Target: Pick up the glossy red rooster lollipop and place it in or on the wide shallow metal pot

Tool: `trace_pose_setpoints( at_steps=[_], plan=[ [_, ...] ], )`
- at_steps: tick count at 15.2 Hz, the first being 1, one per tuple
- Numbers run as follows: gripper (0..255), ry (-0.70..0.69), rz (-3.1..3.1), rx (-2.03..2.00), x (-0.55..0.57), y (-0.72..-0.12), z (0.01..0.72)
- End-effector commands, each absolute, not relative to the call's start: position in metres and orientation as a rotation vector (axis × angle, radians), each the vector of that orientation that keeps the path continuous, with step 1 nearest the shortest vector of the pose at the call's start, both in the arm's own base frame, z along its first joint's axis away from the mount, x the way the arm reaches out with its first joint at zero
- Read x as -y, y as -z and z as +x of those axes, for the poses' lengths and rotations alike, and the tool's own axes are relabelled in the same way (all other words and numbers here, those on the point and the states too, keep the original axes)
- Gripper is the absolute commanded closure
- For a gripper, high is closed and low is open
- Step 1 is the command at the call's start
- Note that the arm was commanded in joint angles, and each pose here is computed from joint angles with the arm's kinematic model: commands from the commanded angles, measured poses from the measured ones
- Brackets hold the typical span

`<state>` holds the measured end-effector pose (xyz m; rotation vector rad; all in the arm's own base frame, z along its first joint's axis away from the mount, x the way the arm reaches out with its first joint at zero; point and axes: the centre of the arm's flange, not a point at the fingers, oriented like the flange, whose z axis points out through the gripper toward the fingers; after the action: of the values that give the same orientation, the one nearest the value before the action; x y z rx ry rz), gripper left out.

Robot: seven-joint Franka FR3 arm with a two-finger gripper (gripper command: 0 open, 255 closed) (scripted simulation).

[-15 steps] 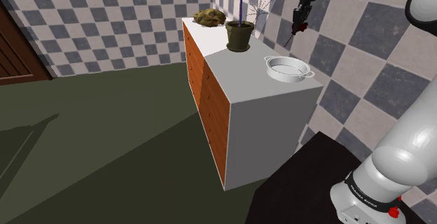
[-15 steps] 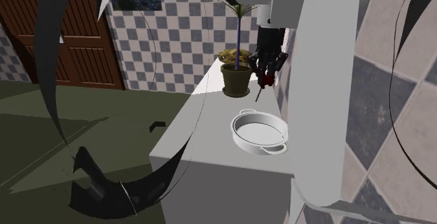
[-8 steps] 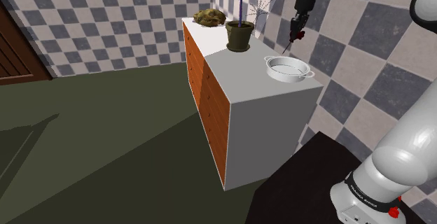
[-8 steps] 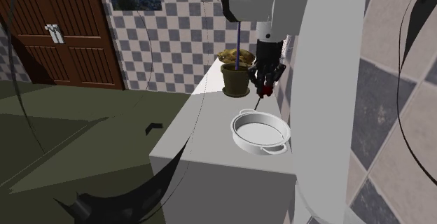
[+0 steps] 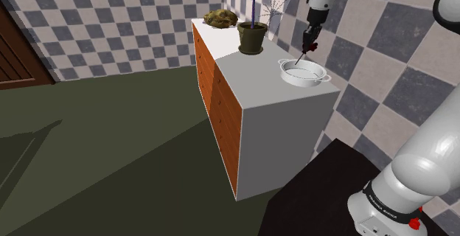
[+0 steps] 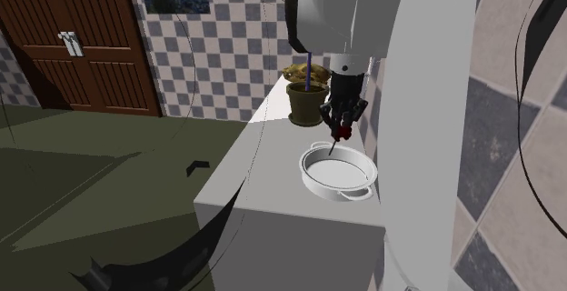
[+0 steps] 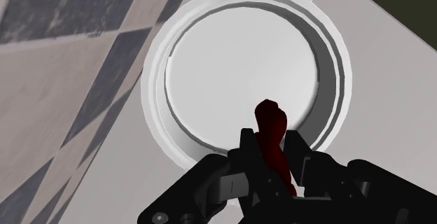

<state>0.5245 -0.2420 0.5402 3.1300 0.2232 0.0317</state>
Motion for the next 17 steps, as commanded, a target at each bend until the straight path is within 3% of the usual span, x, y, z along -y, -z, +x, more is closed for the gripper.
trace_pose_setpoints(
  at_steps=[1, 7, 8, 13, 17],
  plan=[
    [255, -0.033, 3.130, -0.223, 0.242, -0.536, 0.524],
    [255, -0.033, 3.130, -0.223, 0.242, -0.536, 0.524],
    [0, -0.033, 3.130, -0.223, 0.242, -0.536, 0.524],
    [0, -0.033, 3.130, -0.223, 0.242, -0.536, 0.524],
    [0, -0.033, 3.130, -0.223, 0.242, -0.586, 0.523]
  ],
)
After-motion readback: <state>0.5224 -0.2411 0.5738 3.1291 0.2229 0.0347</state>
